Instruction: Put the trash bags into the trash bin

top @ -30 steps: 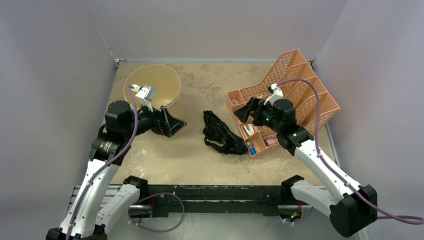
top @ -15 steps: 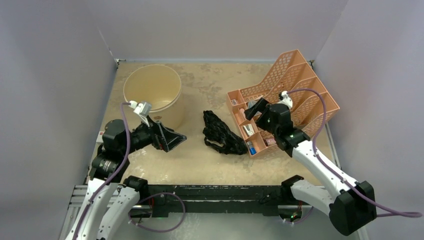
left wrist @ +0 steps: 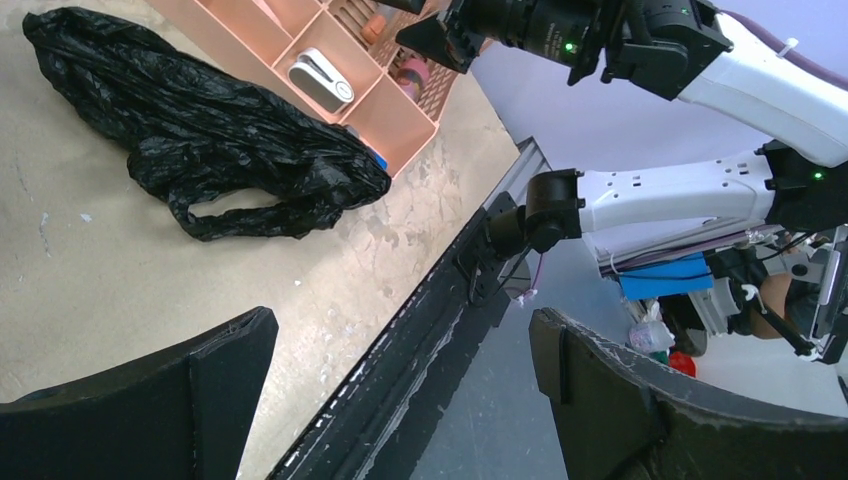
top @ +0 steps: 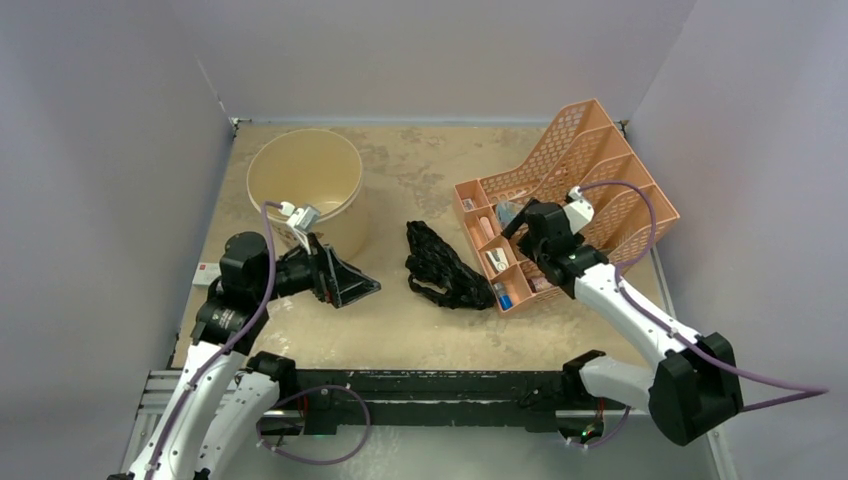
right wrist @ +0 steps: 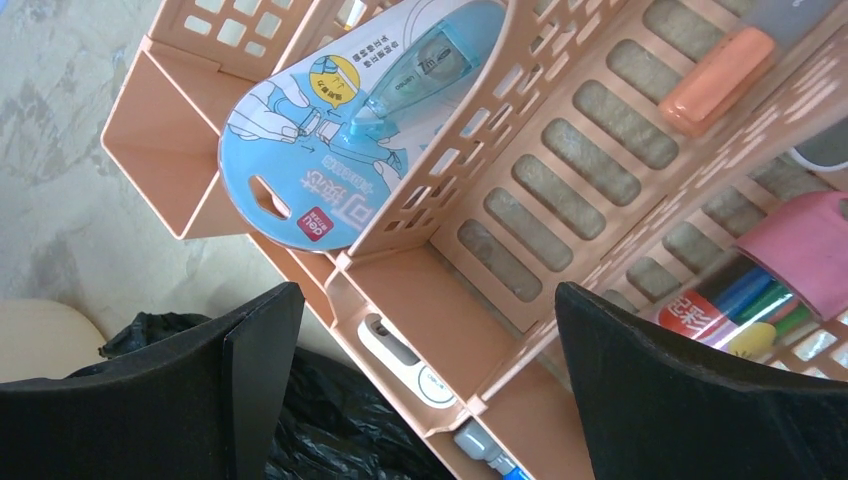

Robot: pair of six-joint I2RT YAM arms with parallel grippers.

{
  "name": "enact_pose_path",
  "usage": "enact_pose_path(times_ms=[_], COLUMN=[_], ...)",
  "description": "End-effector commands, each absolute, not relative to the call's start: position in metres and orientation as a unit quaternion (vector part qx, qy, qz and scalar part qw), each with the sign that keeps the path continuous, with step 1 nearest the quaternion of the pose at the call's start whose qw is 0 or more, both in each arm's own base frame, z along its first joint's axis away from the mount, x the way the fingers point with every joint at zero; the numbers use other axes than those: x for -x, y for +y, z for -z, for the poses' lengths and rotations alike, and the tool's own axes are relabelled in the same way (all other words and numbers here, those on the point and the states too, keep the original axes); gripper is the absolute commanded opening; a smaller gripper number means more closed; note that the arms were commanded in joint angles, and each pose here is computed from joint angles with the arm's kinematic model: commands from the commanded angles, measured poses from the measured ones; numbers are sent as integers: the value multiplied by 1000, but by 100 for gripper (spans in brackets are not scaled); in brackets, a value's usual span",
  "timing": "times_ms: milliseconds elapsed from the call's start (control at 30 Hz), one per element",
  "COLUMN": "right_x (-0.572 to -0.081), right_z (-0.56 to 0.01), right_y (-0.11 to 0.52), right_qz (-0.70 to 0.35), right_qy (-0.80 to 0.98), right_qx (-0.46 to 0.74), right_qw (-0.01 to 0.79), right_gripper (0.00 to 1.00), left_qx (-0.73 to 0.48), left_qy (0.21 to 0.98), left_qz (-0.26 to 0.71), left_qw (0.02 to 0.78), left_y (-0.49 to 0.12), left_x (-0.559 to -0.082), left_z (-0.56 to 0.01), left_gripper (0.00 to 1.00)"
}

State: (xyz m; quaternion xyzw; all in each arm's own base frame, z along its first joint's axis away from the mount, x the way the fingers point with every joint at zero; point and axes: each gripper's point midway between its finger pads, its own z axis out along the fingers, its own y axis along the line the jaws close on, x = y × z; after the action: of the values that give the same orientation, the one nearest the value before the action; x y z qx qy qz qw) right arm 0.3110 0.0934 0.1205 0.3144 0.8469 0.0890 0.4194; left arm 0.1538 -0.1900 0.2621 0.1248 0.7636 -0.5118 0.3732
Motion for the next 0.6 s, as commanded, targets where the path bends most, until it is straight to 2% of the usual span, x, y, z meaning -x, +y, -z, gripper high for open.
enact_pose_path(times_ms=[0, 267, 567], right_x=[-311, -299, -343], right_z=[-148, -130, -130], right_y=[85, 81, 60], right_qz=[-86, -124, -86], right_qy=[833, 805, 799], right_qx=[-324, -371, -372], right_qw=[441, 445, 464], right_gripper=[99, 99, 99], left_qx=[-147, -143, -146], left_qy=[753, 762, 767], left_qz=[515, 502, 497], left_qw=[382, 383, 378], left_y=[-193, -191, -190], left_x=[-155, -162, -160], left_z=[-259, -252, -251], left_gripper=[100, 100, 100])
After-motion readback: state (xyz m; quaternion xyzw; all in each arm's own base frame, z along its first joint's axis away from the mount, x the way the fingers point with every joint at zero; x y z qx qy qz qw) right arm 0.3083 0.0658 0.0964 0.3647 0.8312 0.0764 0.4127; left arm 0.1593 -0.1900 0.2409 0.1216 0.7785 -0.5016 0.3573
